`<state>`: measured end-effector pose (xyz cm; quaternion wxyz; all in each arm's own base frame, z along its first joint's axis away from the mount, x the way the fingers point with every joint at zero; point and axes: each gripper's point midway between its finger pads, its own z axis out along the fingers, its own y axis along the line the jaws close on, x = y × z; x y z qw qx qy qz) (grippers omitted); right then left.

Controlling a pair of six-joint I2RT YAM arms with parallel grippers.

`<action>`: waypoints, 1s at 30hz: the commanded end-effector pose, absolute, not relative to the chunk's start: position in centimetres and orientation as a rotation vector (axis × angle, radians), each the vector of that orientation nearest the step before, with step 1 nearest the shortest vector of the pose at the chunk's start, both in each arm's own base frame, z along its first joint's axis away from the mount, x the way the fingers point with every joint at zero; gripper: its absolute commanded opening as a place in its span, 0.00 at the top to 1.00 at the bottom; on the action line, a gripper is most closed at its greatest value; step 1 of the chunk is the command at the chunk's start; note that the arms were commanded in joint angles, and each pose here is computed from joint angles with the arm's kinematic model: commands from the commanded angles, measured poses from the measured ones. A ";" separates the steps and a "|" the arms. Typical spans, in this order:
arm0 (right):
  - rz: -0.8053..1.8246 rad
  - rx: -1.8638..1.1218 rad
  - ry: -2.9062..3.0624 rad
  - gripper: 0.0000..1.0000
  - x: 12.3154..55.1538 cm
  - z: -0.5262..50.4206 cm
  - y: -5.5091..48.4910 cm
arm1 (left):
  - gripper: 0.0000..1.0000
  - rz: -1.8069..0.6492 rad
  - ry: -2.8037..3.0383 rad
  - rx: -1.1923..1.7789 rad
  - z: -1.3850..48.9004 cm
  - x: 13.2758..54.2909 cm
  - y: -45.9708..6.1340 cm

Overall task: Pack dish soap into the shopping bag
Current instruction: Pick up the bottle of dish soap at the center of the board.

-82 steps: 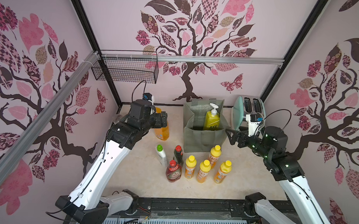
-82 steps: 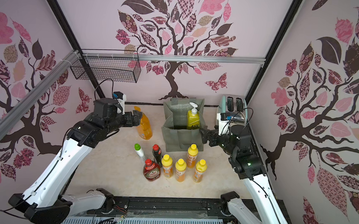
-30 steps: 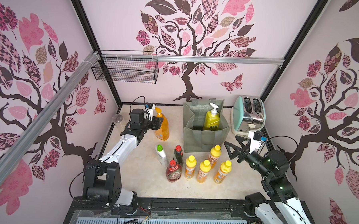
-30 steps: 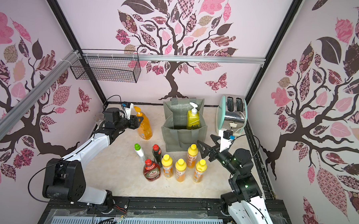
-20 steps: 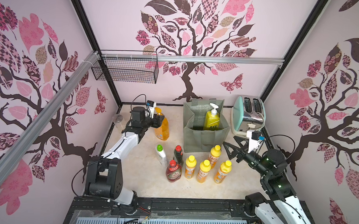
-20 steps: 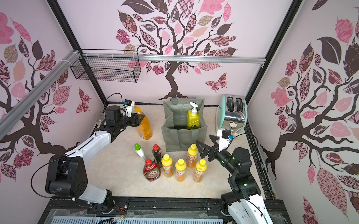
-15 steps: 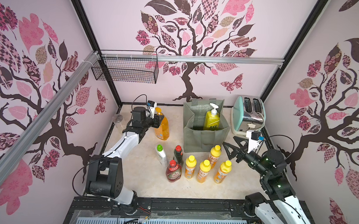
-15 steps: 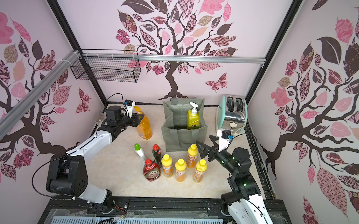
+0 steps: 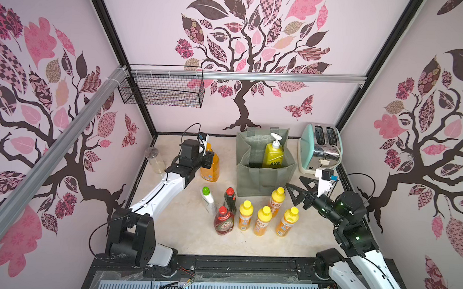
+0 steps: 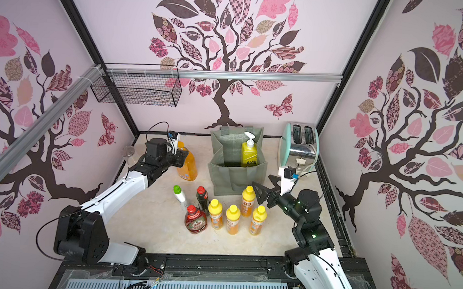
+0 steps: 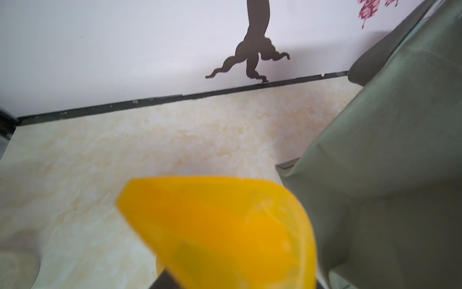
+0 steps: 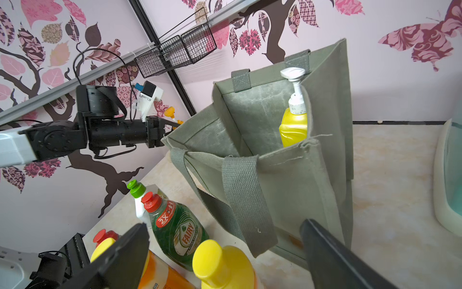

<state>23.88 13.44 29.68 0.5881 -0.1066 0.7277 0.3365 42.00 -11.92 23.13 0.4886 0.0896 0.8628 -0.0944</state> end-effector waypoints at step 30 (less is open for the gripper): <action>0.774 -0.211 1.720 0.00 24.7 29.4 13.2 | 1.00 -1.084 1.378 0.259 61.4 25.3 -16.5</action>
